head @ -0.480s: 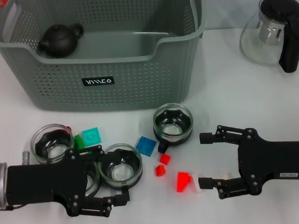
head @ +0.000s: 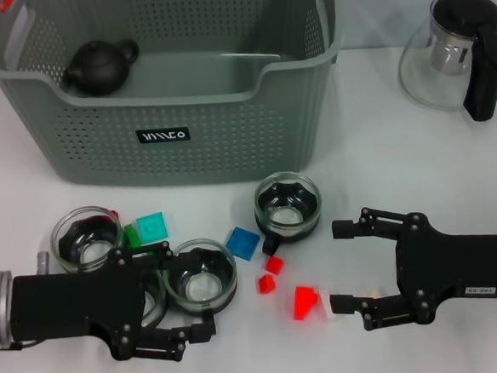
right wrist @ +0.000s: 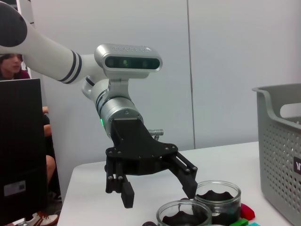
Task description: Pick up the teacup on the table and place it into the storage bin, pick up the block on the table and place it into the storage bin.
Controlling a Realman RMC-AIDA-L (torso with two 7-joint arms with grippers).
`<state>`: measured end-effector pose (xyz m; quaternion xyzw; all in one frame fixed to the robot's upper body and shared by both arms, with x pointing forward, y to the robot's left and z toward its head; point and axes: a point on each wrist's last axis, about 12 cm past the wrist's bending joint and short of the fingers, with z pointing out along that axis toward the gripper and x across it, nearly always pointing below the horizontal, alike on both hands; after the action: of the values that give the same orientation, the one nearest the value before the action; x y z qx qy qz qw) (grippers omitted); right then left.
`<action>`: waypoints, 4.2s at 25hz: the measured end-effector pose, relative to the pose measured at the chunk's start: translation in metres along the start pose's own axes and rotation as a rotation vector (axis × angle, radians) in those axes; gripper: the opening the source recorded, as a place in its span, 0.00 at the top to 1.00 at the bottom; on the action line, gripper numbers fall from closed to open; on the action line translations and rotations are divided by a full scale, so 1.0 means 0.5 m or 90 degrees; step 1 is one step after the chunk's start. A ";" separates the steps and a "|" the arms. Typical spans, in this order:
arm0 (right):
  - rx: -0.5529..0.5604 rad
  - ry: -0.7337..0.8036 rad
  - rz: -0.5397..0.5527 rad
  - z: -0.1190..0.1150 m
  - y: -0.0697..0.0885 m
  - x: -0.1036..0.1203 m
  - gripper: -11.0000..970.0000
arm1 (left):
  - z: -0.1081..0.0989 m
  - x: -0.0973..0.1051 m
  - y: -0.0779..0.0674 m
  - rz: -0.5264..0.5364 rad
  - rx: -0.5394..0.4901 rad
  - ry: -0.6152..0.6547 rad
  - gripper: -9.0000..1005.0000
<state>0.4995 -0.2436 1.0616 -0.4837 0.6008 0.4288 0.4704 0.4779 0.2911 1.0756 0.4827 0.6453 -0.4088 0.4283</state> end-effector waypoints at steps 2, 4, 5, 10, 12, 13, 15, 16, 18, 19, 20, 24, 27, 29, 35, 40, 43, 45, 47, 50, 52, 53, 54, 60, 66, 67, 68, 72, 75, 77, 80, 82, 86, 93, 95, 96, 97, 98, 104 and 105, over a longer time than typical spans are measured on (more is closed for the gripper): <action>0.000 0.000 0.000 0.000 0.000 0.000 0.03 | 0.000 0.000 0.000 0.000 0.000 0.000 0.12; -0.001 0.001 0.000 0.000 0.000 0.000 0.03 | 0.000 -0.001 0.001 0.001 0.000 0.000 0.12; -0.001 0.001 0.000 0.001 0.000 0.000 0.03 | 0.001 -0.001 0.001 0.001 0.000 0.000 0.12; -0.001 0.002 0.000 0.001 0.000 0.001 0.03 | 0.001 -0.001 0.001 0.002 0.000 0.000 0.12; -0.001 0.002 0.000 0.001 0.000 0.001 0.03 | 0.001 -0.001 0.001 0.001 0.000 0.000 0.12; -0.001 0.002 0.000 0.001 0.000 0.001 0.03 | 0.000 -0.001 0.001 0.001 0.000 0.000 0.12; -0.001 0.002 0.001 0.001 0.000 0.001 0.03 | 0.000 -0.001 0.001 0.001 -0.001 0.000 0.12; -0.001 0.002 0.006 0.001 0.000 0.000 0.03 | -0.001 -0.001 0.002 0.001 -0.003 0.000 0.12; -0.005 0.003 0.030 0.004 -0.003 -0.003 0.03 | -0.007 0.000 0.003 -0.001 -0.012 -0.003 0.12; -0.014 0.009 0.047 0.008 -0.006 -0.007 0.03 | -0.015 0.000 0.004 -0.006 -0.026 -0.007 0.12; -0.024 0.017 0.064 0.014 -0.009 -0.011 0.03 | -0.024 0.001 0.005 -0.013 -0.039 -0.013 0.12; -0.088 0.082 0.102 0.052 -0.026 -0.039 0.03 | -0.063 0.003 0.008 -0.052 -0.099 -0.035 0.12; -0.126 0.130 0.111 0.084 -0.038 -0.059 0.03 | -0.080 0.006 0.006 -0.073 -0.126 -0.043 0.12; -0.153 0.168 0.110 0.105 -0.042 -0.071 0.03 | -0.083 0.011 0.006 -0.080 -0.136 -0.042 0.12; -0.172 0.303 0.095 0.133 -0.062 -0.132 0.03 | -0.093 0.024 0.004 -0.091 -0.176 -0.040 0.12; -0.149 0.396 0.068 0.136 -0.074 -0.190 0.04 | -0.101 0.027 0.004 -0.095 -0.195 -0.047 0.12; -0.129 0.441 0.042 0.139 -0.081 -0.226 0.05 | -0.101 0.028 0.005 -0.097 -0.199 -0.049 0.12; -0.124 0.467 0.024 0.149 -0.085 -0.246 0.05 | -0.100 0.028 0.006 -0.098 -0.201 -0.051 0.12; -0.123 0.497 0.006 0.164 -0.088 -0.260 0.05 | -0.099 0.029 0.007 -0.098 -0.203 -0.052 0.12; -0.118 0.572 -0.043 0.206 -0.087 -0.270 0.06 | -0.095 0.031 0.009 -0.101 -0.207 -0.054 0.12; -0.120 0.590 -0.060 0.218 -0.083 -0.269 0.07 | -0.093 0.032 0.009 -0.104 -0.206 -0.056 0.12; -0.119 0.600 -0.074 0.226 -0.081 -0.270 0.07 | -0.093 0.032 0.009 -0.105 -0.206 -0.057 0.12; -0.118 0.609 -0.087 0.234 -0.079 -0.271 0.07 | -0.092 0.032 0.009 -0.105 -0.205 -0.057 0.12; -0.066 0.629 -0.114 0.250 -0.091 -0.273 0.13 | -0.091 0.033 0.009 -0.106 -0.205 -0.059 0.12; -0.022 0.622 -0.140 0.258 -0.104 -0.266 0.33 | -0.090 0.035 0.008 -0.108 -0.208 -0.059 0.12; -0.019 0.622 -0.143 0.260 -0.105 -0.263 0.33 | -0.089 0.035 0.008 -0.109 -0.208 -0.059 0.12; -0.015 0.622 -0.146 0.261 -0.106 -0.260 0.34 | -0.089 0.035 0.008 -0.109 -0.208 -0.059 0.12; -0.005 0.628 -0.162 0.274 -0.108 -0.239 0.35 | -0.088 0.037 0.007 -0.110 -0.209 -0.059 0.12; 0.008 0.628 -0.174 0.283 -0.112 -0.226 0.35 | -0.088 0.037 0.006 -0.108 -0.209 -0.059 0.12; 0.014 0.627 -0.179 0.287 -0.115 -0.220 0.35 | -0.088 0.038 0.006 -0.109 -0.209 -0.059 0.12; 0.017 0.631 -0.181 0.291 -0.118 -0.213 0.35 | -0.087 0.038 0.006 -0.109 -0.209 -0.060 0.12; 0.022 0.633 -0.180 0.291 -0.122 -0.207 0.35 | -0.087 0.038 0.005 -0.109 -0.209 -0.059 0.12; 0.016 0.643 -0.178 0.292 -0.120 -0.198 0.35 | -0.088 0.040 0.005 -0.110 -0.211 -0.059 0.12; -0.018 0.661 -0.150 0.289 -0.106 -0.195 0.35 | -0.087 0.038 0.007 -0.107 -0.211 -0.058 0.12; -0.020 0.663 -0.144 0.287 -0.105 -0.196 0.35 | -0.087 0.038 0.009 -0.106 -0.213 -0.057 0.12; -0.019 0.663 -0.144 0.287 -0.106 -0.196 0.35 | -0.086 0.038 0.009 -0.107 -0.214 -0.057 0.12; -0.016 0.662 -0.143 0.286 -0.107 -0.196 0.35 | -0.084 0.038 0.010 -0.108 -0.213 -0.058 0.12; -0.011 0.660 -0.145 0.286 -0.109 -0.195 0.35 | -0.083 0.039 0.010 -0.109 -0.212 -0.058 0.12; 0.010 0.655 -0.150 0.288 -0.119 -0.186 0.35 | -0.080 0.041 0.011 -0.113 -0.212 -0.061 0.12; 0.011 0.655 -0.151 0.288 -0.120 -0.186 0.35 | -0.080 0.042 0.010 -0.114 -0.213 -0.061 0.12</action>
<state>0.5884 -0.0971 1.1216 -0.6922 0.6989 0.0749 0.1639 0.4732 0.3356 1.0673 0.3259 0.7235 -0.3547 0.4946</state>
